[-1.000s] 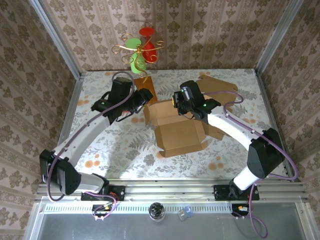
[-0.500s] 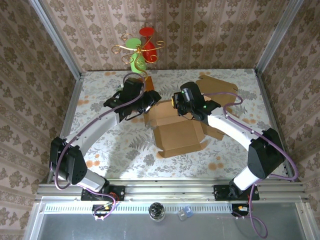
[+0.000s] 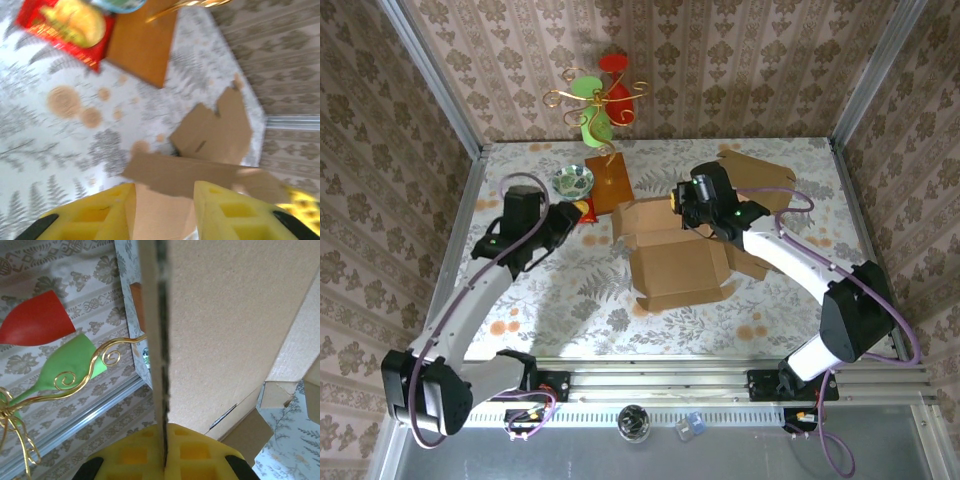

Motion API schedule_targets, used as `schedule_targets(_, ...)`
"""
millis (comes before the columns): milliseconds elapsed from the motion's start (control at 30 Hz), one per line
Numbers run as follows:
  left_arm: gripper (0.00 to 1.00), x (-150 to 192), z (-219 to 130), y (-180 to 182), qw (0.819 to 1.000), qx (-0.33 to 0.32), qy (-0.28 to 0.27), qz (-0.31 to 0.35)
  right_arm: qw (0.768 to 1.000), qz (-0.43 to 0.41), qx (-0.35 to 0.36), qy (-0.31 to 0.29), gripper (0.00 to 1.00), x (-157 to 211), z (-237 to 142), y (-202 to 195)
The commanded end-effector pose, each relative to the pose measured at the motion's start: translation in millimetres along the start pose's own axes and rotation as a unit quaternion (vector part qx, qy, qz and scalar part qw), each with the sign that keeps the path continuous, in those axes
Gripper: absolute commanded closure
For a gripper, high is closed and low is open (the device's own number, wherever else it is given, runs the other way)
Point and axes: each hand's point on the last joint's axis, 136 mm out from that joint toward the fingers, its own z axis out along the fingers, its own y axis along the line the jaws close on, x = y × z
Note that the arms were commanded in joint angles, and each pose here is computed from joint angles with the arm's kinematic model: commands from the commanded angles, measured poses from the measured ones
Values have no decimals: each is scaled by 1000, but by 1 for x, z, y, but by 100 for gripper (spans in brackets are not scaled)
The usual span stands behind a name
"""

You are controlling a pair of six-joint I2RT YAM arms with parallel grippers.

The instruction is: Fold the paper box

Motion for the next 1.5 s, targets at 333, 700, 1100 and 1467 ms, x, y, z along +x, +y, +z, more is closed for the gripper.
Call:
schedule_targets(333,74,-10,22,42,998,-22,9,55,995,-48,-23,80,100,48,18,-3)
schedule_targets(700,74,-14,-7,105,995,-83,-27,45,977,-139,-48,154,100,87,57,-7)
schedule_targets(1100,79,4,1,127,990,-95,-4,102,934,-239,-124,237,100,121,65,-1)
schedule_targets(1467,75,-10,-18,130,983,-144,-34,108,935,-233,-92,252,100,127,82,-15)
